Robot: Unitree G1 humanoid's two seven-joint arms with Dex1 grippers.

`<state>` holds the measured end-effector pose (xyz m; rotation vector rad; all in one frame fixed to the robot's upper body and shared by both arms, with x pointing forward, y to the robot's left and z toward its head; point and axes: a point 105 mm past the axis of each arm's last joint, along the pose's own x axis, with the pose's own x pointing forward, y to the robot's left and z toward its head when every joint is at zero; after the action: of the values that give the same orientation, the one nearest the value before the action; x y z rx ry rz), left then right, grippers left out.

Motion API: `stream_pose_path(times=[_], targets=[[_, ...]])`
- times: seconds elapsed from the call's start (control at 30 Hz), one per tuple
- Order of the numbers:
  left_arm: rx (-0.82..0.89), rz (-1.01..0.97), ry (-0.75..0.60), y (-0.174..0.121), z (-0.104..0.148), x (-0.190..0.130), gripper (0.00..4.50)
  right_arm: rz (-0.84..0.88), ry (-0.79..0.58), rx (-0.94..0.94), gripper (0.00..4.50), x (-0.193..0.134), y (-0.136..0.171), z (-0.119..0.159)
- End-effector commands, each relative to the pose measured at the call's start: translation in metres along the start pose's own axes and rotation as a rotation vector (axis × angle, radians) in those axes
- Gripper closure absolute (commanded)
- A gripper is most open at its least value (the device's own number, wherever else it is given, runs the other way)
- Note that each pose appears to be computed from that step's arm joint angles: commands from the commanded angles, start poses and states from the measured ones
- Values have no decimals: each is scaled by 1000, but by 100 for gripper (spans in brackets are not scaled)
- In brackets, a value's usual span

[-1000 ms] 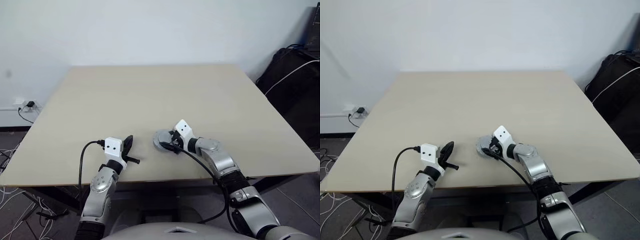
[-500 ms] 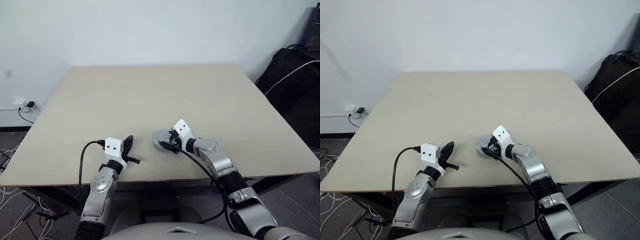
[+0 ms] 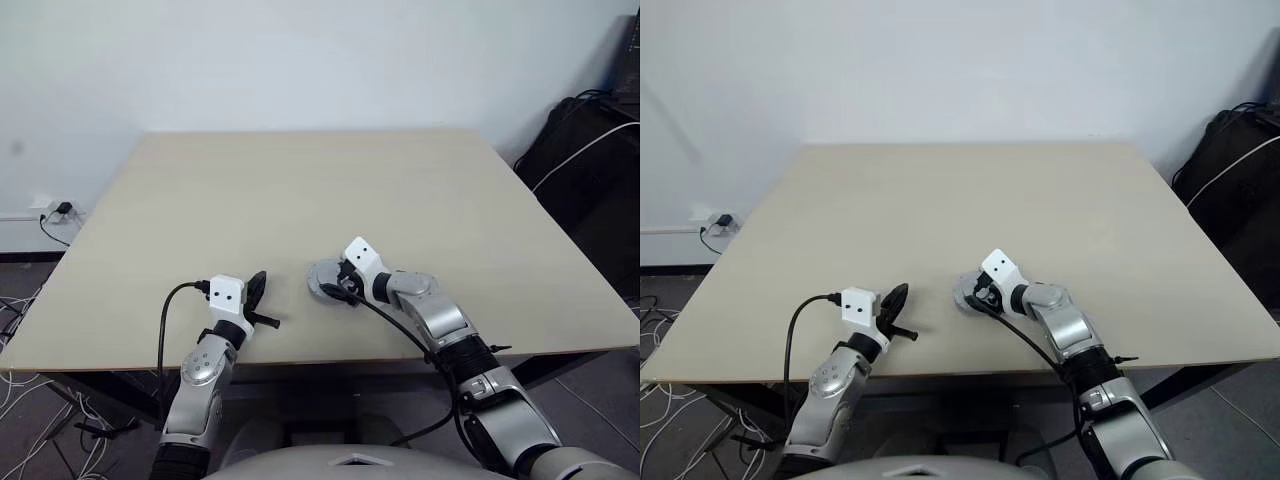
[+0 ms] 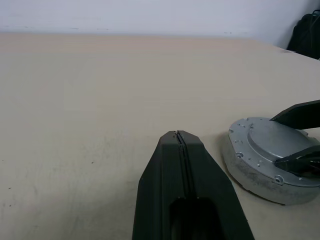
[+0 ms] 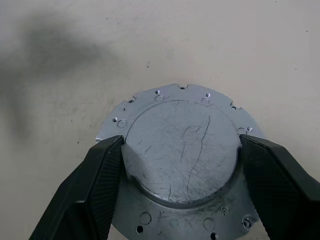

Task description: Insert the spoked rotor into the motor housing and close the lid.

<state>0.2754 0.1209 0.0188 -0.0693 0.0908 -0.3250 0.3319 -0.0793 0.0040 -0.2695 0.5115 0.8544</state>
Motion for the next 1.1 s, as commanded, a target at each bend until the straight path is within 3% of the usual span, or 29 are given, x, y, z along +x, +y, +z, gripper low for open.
stream_pose_path(times=[0.03,0.2,0.3,0.57,0.67,1.1], targets=[[8,-13,-58,-3,16,2,450,4,51,11,122,-2,-1,-11],[22,6,48,-4,9,16,450,4,46,31,122,-1,3,-12],[25,-29,34,-13,23,36,450,6,45,37,122,1,5,-13],[-278,-271,258,-48,27,79,450,5,39,45,122,2,8,-11],[-332,-319,317,-56,26,84,450,-1,30,46,122,2,7,-9],[-293,-271,582,-60,-17,76,450,-16,27,55,122,0,8,-9]])
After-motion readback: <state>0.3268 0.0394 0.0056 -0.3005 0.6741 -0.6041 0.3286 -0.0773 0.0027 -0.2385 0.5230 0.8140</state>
